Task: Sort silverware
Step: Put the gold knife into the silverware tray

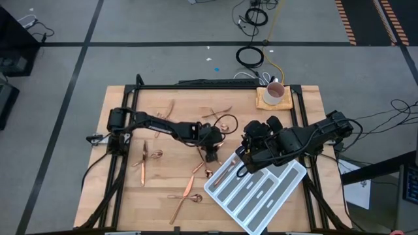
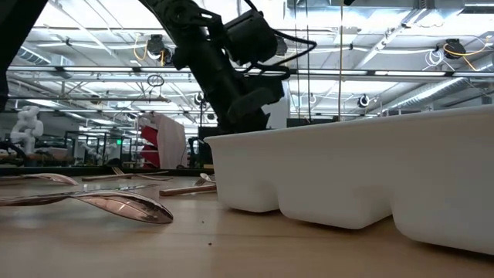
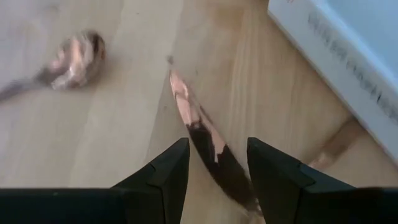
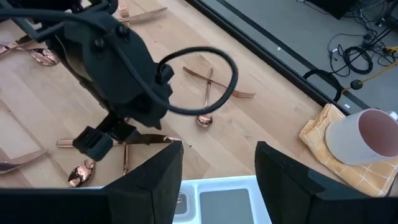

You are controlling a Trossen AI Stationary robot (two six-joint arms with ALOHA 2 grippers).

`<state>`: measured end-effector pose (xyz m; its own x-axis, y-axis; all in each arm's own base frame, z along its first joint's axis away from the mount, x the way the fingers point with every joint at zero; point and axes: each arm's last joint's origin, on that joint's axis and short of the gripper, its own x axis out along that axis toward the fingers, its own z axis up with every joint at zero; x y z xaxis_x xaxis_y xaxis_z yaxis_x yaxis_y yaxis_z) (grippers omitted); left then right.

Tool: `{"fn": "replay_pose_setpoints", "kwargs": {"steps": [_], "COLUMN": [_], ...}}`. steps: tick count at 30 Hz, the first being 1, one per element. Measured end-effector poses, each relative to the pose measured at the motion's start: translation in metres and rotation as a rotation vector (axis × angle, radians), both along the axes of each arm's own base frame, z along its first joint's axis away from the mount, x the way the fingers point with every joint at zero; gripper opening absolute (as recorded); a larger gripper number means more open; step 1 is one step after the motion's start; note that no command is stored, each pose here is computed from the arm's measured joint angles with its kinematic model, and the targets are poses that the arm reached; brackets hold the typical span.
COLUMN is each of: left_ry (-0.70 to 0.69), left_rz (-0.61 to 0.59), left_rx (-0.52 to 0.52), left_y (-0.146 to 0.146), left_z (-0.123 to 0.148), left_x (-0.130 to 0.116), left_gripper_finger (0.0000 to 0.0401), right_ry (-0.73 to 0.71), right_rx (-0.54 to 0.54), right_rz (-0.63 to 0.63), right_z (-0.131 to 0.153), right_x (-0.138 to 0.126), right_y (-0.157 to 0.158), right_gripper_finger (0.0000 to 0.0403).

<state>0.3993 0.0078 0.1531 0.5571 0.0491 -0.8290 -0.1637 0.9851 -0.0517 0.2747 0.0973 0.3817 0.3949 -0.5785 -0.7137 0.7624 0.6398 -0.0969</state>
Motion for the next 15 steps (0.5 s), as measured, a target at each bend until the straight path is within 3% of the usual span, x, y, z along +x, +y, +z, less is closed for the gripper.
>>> {"fn": "replay_pose_setpoints", "kwargs": {"steps": [15], "left_ry": [0.003], "left_rz": [0.021], "left_rx": [0.079], "left_y": [-0.01], "left_z": [-0.012], "left_x": [0.004], "left_gripper_finger": [0.0167], "right_ry": [-0.001], "right_rx": [0.0], "right_rz": [0.002], "right_z": [0.0], "right_x": [0.0], "right_y": [0.0], "right_gripper_finger": [0.0187]}}
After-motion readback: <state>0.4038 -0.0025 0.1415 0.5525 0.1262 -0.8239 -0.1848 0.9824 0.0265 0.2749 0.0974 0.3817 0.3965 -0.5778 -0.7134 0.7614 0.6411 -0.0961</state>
